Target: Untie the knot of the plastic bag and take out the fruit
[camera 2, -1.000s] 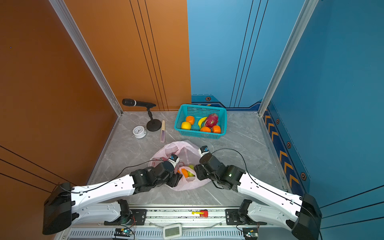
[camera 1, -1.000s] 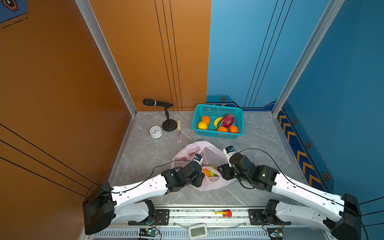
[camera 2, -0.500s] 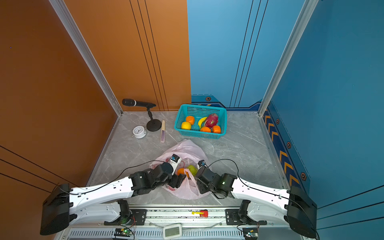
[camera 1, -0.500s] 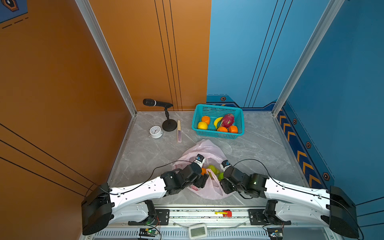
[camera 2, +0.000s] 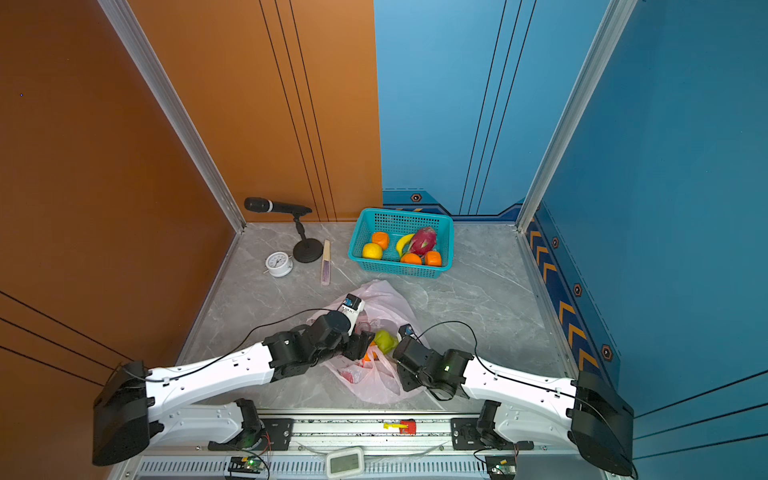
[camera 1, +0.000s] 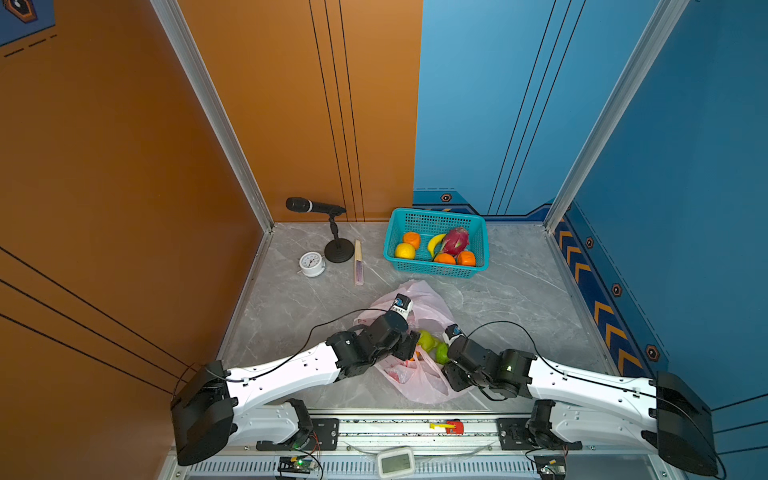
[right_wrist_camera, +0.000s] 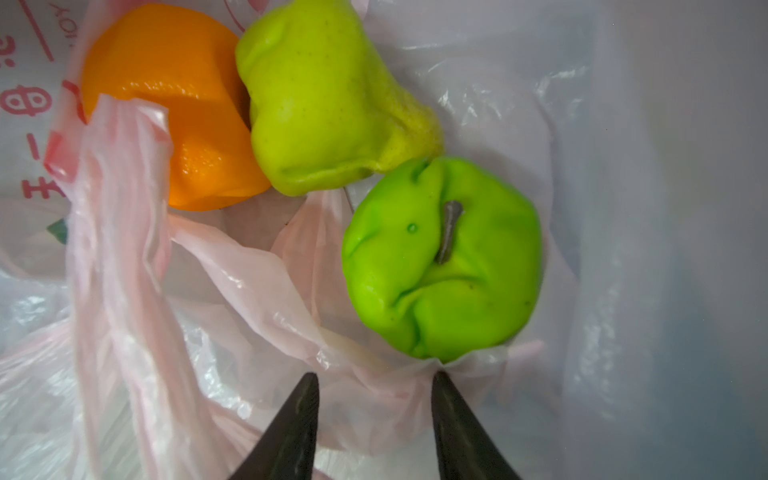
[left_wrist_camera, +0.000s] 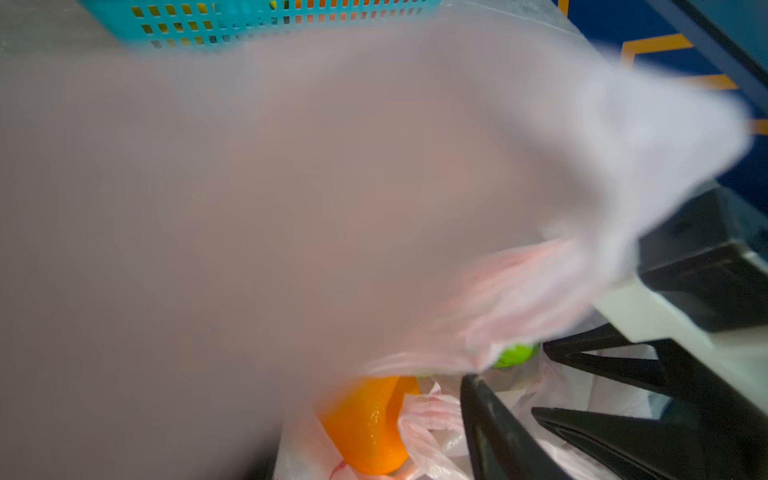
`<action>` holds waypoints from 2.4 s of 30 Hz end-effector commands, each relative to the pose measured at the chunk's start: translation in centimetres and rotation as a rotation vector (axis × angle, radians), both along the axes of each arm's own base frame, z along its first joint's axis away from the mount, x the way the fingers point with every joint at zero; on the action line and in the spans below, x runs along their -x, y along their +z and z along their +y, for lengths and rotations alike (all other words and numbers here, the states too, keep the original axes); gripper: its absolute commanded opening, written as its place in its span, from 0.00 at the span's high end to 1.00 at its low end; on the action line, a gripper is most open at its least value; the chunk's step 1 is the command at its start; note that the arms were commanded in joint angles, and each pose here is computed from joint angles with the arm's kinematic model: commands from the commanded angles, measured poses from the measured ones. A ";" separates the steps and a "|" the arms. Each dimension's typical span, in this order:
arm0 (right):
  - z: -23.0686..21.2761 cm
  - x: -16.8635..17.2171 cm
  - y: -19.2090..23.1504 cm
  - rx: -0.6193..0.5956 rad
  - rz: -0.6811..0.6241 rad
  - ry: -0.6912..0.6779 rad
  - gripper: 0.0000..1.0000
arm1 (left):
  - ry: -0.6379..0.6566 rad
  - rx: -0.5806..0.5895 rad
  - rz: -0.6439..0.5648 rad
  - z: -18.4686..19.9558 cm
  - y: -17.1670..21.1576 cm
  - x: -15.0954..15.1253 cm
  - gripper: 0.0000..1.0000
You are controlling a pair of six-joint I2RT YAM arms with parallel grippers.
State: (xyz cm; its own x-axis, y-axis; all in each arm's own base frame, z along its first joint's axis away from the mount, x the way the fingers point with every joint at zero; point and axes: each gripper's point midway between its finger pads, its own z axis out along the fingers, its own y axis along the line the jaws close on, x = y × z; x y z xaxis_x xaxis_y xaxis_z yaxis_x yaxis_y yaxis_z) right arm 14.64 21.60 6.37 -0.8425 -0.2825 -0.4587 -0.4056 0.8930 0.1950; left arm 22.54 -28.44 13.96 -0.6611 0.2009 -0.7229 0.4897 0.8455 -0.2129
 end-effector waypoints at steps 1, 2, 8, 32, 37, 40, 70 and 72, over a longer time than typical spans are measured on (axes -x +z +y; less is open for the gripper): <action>-0.9 0.2 -0.3 0.030 -0.013 -0.006 0.53 | -0.020 -0.047 0.071 -0.5 -1.3 0.2 0.38; -1.0 0.2 -0.3 0.028 -0.014 -0.008 0.52 | -0.008 -0.058 0.081 -0.6 -1.7 0.0 0.39; -1.3 0.3 0.0 0.017 -0.021 -0.021 0.51 | 0.064 -0.129 0.131 -0.1 -3.9 -0.7 0.41; -3.2 1.3 -2.1 0.014 -0.003 -0.060 0.49 | 0.042 -0.180 0.259 0.3 -8.1 0.6 0.17; -3.2 0.9 -1.1 -0.013 -0.027 -0.075 0.49 | 0.041 -0.201 0.260 0.4 -8.8 0.6 0.16; -3.2 0.7 -0.2 -0.030 -0.040 -0.087 0.47 | 0.042 -0.213 0.247 0.7 -8.9 0.4 0.15; -2.4 -1.5 7.2 -0.219 -0.149 -0.152 0.32 | -0.080 -0.178 0.109 -1.1 -3.5 -0.5 0.41; -2.5 -1.6 7.2 -0.221 -0.153 -0.158 0.33 | -0.079 -0.185 0.116 -1.0 -4.0 -0.7 0.40</action>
State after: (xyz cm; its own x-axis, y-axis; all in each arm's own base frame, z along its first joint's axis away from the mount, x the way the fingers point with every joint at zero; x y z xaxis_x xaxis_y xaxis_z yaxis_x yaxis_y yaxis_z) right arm 16.27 19.61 13.41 -0.7808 -0.0435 -0.6233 -0.3198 0.8848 0.3389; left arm 22.87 -29.75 10.17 -0.7123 0.3578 -0.6038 0.5360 0.8327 -0.1388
